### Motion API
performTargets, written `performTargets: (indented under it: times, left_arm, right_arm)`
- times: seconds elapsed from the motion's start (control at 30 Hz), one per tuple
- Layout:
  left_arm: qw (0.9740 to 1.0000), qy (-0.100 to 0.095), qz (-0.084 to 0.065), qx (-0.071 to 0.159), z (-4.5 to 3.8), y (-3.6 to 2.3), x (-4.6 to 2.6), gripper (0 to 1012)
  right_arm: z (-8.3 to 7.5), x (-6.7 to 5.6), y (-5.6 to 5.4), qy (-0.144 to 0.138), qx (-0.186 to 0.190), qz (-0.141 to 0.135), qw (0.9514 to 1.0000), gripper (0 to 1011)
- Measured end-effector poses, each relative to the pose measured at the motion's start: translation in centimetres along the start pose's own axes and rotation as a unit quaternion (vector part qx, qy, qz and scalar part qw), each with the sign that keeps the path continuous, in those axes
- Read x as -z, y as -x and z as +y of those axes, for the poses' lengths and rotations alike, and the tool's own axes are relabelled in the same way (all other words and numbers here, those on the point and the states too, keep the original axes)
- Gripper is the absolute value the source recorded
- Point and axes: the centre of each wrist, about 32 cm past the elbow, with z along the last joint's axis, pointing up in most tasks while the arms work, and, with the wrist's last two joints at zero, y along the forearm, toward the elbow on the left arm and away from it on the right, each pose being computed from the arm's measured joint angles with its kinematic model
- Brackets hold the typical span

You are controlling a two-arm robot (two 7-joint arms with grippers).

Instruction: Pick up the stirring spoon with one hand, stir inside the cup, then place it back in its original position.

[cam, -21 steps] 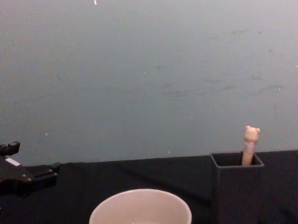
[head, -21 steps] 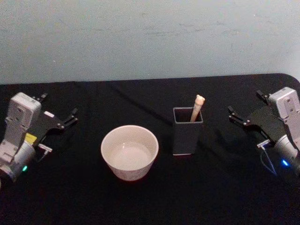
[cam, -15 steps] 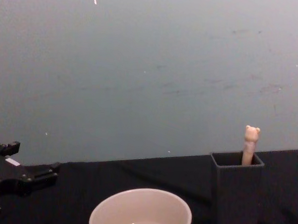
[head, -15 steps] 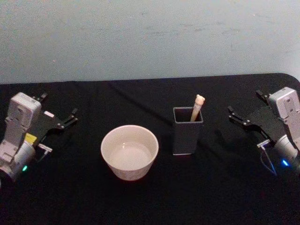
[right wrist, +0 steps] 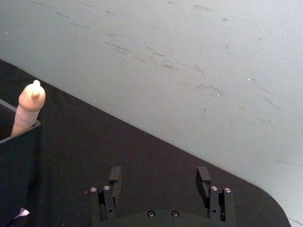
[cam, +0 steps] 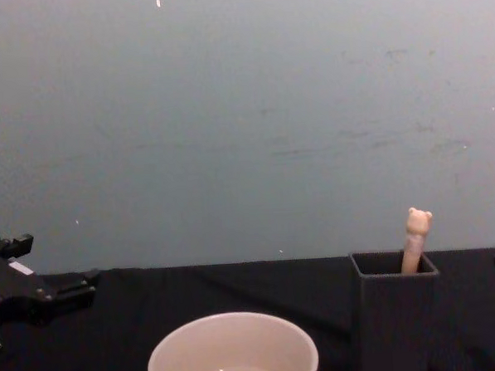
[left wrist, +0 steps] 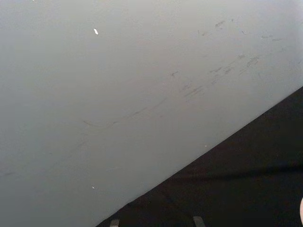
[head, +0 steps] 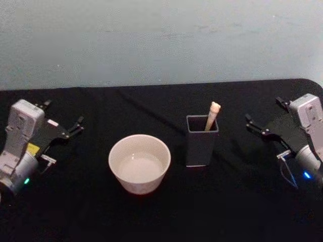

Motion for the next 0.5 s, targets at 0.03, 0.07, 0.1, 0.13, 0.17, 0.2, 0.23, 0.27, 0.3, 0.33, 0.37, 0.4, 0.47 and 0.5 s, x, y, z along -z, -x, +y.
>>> performTargets:
  times: [0.03, 0.07, 0.1, 0.13, 0.17, 0.2, 0.23, 0.27, 0.3, 0.33, 0.37, 0.4, 0.47, 0.5]
  left_arm:
    - [1.0000, 0.000, 0.000, 0.000, 0.00, 0.00, 0.00, 1001]
    - [1.0000, 0.000, 0.000, 0.000, 0.00, 0.00, 0.00, 1001]
    - [1.0000, 0.000, 0.000, 0.000, 0.00, 0.00, 0.00, 1001]
    - [1.0000, 0.000, 0.000, 0.000, 0.00, 0.00, 0.00, 1001]
    - [1.0000, 0.000, 0.000, 0.000, 0.00, 0.00, 0.00, 1001]
    - [1.0000, 0.000, 0.000, 0.000, 0.00, 0.00, 0.00, 1001]
    - [1.0000, 0.000, 0.000, 0.000, 0.00, 0.00, 0.00, 1001]
    - [1.0000, 0.000, 0.000, 0.000, 0.00, 0.00, 0.00, 1001]
    - [1.0000, 0.000, 0.000, 0.000, 0.00, 0.00, 0.00, 1001]
    - [1.0000, 0.000, 0.000, 0.000, 0.00, 0.00, 0.00, 1002]
    - [1.0000, 0.000, 0.000, 0.000, 0.00, 0.00, 0.00, 1002]
    - [1.0000, 0.000, 0.000, 0.000, 0.00, 0.00, 0.00, 1001]
    - [1.0000, 0.000, 0.000, 0.000, 0.00, 0.00, 0.00, 1001]
    - [1.0000, 0.000, 0.000, 0.000, 0.00, 0.00, 0.00, 1001]
  right_arm:
    - [0.00, 0.00, 0.00, 0.000, 0.000, 0.000, 1.0000, 1000]
    - [0.00, 0.00, 0.00, 0.000, 0.000, 0.000, 1.0000, 1000]
    - [0.00, 0.00, 0.00, 0.000, 0.000, 0.000, 1.0000, 1000]
    - [0.00, 0.00, 0.00, 0.000, 0.000, 0.000, 1.0000, 1000]
    - [0.00, 0.00, 0.00, 0.000, 0.000, 0.000, 1.0000, 1002]
    - [0.00, 0.00, 0.00, 0.000, 0.000, 0.000, 1.0000, 1000]
    - [0.00, 0.00, 0.00, 0.000, 0.000, 0.000, 1.0000, 1002]
    - [0.00, 0.00, 0.00, 0.000, 0.000, 0.000, 1.0000, 1000]
    - [0.00, 0.00, 0.00, 0.000, 0.000, 0.000, 1.0000, 1000]
    - [0.00, 0.00, 0.00, 0.000, 0.000, 0.000, 1.0000, 1000]
    - [0.00, 0.00, 0.00, 0.000, 0.000, 0.000, 1.0000, 1000]
    - [0.00, 0.00, 0.00, 0.000, 0.000, 0.000, 1.0000, 1000]
    - [0.00, 0.00, 0.00, 0.000, 0.000, 0.000, 1.0000, 1002]
    - [0.00, 0.00, 0.00, 0.000, 0.000, 0.000, 1.0000, 1002]
